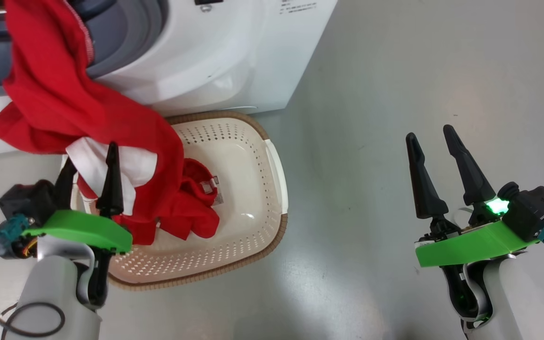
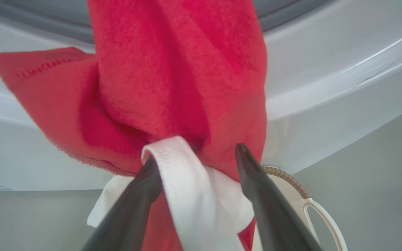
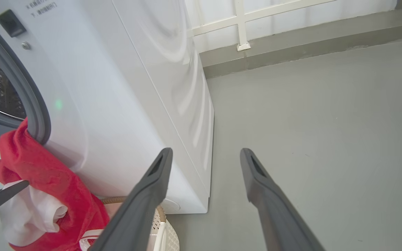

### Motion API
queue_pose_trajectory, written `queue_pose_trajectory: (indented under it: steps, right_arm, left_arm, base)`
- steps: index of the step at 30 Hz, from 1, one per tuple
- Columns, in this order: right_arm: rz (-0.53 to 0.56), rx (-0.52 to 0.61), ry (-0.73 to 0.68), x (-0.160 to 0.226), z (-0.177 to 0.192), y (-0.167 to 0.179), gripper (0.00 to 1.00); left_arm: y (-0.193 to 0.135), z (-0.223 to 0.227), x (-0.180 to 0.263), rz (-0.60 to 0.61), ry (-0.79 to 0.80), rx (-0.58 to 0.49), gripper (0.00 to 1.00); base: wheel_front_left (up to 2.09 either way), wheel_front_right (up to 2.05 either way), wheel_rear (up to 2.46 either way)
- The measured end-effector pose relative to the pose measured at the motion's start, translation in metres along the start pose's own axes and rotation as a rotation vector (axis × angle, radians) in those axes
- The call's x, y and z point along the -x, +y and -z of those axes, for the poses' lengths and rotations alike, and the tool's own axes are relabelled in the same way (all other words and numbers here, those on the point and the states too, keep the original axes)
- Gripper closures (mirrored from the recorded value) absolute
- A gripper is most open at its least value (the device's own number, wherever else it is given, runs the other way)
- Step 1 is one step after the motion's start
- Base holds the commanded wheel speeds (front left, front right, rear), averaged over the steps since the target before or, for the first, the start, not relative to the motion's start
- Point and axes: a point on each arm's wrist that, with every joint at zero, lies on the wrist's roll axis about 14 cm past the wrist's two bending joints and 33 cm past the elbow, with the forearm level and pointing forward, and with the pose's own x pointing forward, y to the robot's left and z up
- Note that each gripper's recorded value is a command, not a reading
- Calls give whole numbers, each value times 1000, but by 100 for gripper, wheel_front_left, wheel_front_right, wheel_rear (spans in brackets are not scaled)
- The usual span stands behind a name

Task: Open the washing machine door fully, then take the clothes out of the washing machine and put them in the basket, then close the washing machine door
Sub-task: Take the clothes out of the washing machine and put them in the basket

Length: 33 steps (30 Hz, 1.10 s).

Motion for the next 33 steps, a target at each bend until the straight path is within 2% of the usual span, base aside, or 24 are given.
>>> queue_pose_trajectory:
  steps: [12, 19, 33]
  right_arm:
    - [-26, 9, -13, -2, -5, 9, 0]
    - [-32, 8, -14, 1, -7, 12, 0]
    - [-43, 8, -23, 2, -11, 17, 0]
  left_arm:
    - [9, -23, 30, -19, -84, -51, 0]
    - [3, -28, 53, -6, -113, -81, 0]
    - [3, -40, 76, -24, -164, -79, 0]
  base:
    - [0, 0, 0]
    - [0, 0, 0]
    - [0, 0, 0]
